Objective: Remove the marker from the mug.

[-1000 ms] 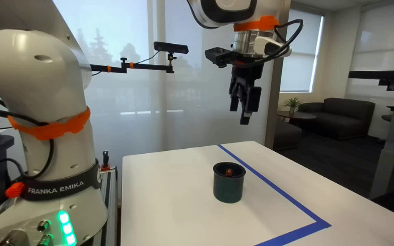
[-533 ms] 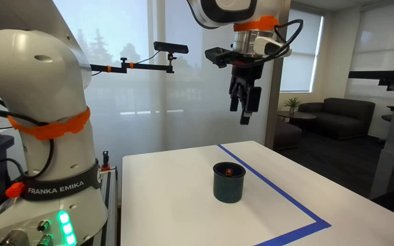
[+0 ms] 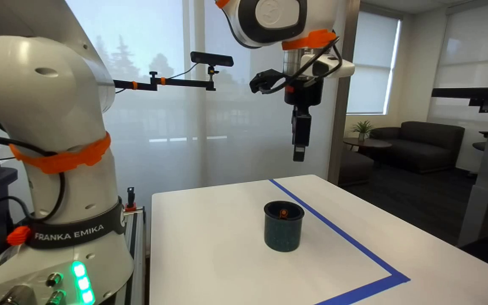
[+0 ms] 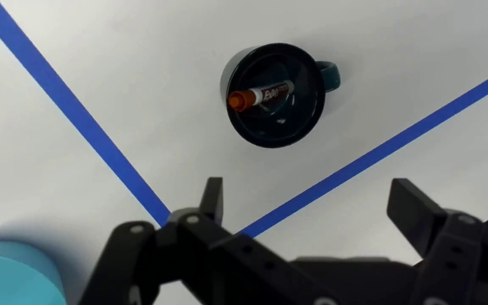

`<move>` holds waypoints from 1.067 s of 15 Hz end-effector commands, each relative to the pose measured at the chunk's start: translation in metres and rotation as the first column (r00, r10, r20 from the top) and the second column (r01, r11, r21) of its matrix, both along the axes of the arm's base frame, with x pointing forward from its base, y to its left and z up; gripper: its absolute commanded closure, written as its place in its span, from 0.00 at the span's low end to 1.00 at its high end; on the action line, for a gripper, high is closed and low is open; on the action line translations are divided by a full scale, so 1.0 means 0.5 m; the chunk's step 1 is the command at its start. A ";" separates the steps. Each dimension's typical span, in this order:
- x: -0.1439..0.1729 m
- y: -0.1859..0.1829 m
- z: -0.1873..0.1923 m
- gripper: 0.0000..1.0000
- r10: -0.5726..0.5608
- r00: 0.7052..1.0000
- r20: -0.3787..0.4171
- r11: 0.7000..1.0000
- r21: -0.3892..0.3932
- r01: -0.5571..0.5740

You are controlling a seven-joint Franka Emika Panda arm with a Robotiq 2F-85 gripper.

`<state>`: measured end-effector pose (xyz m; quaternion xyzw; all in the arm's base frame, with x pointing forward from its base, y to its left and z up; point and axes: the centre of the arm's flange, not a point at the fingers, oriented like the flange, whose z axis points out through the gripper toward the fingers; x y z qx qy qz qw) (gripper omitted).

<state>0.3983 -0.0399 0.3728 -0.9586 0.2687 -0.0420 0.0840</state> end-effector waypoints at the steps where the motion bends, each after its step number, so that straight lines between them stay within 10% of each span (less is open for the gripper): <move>1: -0.056 0.052 -0.035 0.00 -0.189 0.981 0.044 0.982 0.000 0.189; 8: -0.047 0.096 -0.088 0.00 -0.501 0.861 0.085 0.865 0.017 0.501; 9: -0.004 0.081 -0.056 0.00 -0.416 0.907 0.062 0.909 0.017 0.416; 13: 0.016 0.083 -0.060 0.00 -0.470 0.879 0.081 0.882 0.016 0.471; 16: 0.021 0.071 -0.071 0.00 -0.634 0.770 0.071 0.773 0.023 0.634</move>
